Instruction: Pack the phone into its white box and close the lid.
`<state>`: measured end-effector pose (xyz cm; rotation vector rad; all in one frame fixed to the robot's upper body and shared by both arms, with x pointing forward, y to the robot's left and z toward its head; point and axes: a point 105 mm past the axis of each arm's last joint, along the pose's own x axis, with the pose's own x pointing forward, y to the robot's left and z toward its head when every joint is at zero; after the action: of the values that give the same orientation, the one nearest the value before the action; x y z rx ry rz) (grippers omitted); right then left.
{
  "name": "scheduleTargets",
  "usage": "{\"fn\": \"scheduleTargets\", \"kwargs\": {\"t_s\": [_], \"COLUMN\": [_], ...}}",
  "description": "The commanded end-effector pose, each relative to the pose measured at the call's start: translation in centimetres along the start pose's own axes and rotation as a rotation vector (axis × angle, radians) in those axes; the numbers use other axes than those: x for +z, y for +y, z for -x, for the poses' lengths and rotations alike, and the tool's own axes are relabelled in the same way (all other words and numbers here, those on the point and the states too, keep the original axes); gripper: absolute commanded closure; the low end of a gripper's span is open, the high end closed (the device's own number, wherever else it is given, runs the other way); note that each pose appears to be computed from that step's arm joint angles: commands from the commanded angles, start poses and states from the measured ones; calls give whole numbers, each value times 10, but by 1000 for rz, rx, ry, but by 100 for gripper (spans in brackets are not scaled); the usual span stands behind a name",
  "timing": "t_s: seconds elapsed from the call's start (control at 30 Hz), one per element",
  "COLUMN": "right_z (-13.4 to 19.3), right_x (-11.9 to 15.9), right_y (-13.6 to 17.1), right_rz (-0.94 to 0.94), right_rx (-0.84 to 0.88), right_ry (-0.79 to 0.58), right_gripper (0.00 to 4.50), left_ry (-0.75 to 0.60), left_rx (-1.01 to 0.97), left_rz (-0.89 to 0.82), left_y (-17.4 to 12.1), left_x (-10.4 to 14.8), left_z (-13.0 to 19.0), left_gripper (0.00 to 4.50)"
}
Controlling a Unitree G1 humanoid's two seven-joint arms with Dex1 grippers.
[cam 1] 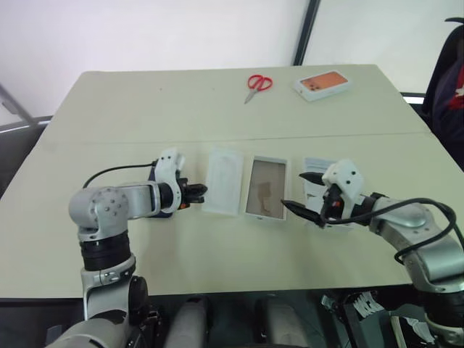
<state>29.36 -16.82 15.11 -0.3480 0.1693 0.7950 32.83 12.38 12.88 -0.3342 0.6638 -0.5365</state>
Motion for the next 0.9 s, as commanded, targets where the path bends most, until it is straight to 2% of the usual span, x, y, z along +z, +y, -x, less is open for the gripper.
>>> {"fn": "scheduleTargets", "kwargs": {"t_s": [0.03,0.2,0.3,0.4,0.6,0.9], "right_z": [8,21,28,35,42,40], "right_x": [6,3,3,2,-1,-1], "right_y": [-8,-24,-31,-37,-40,-39], "right_rz": [35,48,57,64,69,68], "right_rx": [-37,-108,-135,-162,-190,-190], "right_ry": [-13,13,23,35,47,43], "right_gripper": [0,0,0,0,0,0], "left_ry": [-107,-216,-197,-133,-14,52], "left_rx": [-14,-153,-211,-291,-278,-167], "left_rz": [11,65,49,21,3,-35], "left_y": [1,-18,-36,-70,-106,-103], "left_x": [22,51,53,43,14,-2], "left_z": [10,19,13,-7,-40,-53], "left_gripper": [447,447,447,447,447,447]}}
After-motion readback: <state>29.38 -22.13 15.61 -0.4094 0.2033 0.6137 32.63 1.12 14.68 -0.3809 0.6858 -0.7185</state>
